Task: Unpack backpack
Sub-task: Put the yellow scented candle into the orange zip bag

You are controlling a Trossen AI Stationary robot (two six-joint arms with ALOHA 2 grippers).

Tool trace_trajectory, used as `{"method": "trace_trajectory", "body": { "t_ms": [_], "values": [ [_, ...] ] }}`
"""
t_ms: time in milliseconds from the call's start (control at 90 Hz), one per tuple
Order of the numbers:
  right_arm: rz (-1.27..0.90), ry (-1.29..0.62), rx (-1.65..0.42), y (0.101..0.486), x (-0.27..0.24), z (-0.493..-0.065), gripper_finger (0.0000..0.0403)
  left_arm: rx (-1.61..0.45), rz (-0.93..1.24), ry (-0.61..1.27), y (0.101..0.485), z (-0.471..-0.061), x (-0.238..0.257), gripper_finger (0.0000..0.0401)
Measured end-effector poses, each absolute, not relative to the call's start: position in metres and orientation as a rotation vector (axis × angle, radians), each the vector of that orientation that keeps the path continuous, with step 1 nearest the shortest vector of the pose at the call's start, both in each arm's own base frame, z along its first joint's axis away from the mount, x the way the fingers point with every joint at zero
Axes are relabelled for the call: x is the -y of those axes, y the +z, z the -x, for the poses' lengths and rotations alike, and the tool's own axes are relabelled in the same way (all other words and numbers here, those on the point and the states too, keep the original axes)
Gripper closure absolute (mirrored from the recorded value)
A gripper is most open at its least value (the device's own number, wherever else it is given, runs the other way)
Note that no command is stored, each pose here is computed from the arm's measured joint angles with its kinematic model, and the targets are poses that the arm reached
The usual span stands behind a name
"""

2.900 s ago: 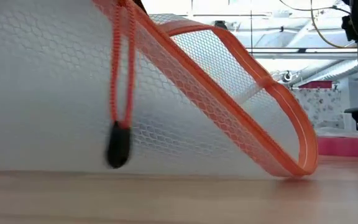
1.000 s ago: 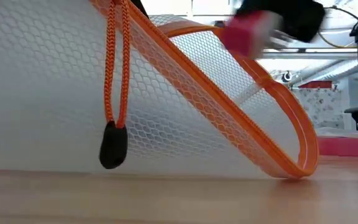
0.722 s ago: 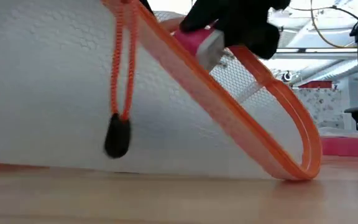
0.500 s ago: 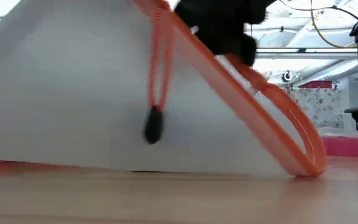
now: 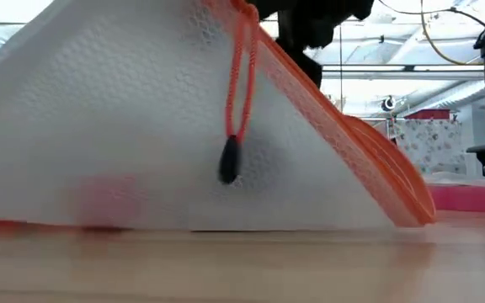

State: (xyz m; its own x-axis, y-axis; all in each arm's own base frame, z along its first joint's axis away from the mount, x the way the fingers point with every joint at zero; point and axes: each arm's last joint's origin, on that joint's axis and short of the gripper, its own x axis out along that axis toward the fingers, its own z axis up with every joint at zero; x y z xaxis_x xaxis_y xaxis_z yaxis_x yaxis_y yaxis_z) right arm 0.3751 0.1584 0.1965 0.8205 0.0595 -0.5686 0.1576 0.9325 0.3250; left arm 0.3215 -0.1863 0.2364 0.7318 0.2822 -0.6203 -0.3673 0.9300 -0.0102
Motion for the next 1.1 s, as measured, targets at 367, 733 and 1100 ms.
{"method": "trace_trajectory", "body": {
  "t_ms": [367, 733, 1100],
  "values": [
    [-0.373, -0.129, -0.945, 0.229, -0.188, -0.292, 0.0121, -0.661, 0.134, 0.357, 0.236, -0.321, 0.187, 0.0401],
    [-0.386, -0.678, -1.113, 0.206, -0.207, -0.218, 0.0119, -0.662, 0.134, 0.358, 0.236, -0.321, 0.186, 0.0401],
    [-0.449, -0.798, -1.130, 0.198, -0.207, -0.214, 0.0076, -0.662, 0.134, 0.357, 0.236, -0.321, 0.186, 0.0401]
  ]
}}
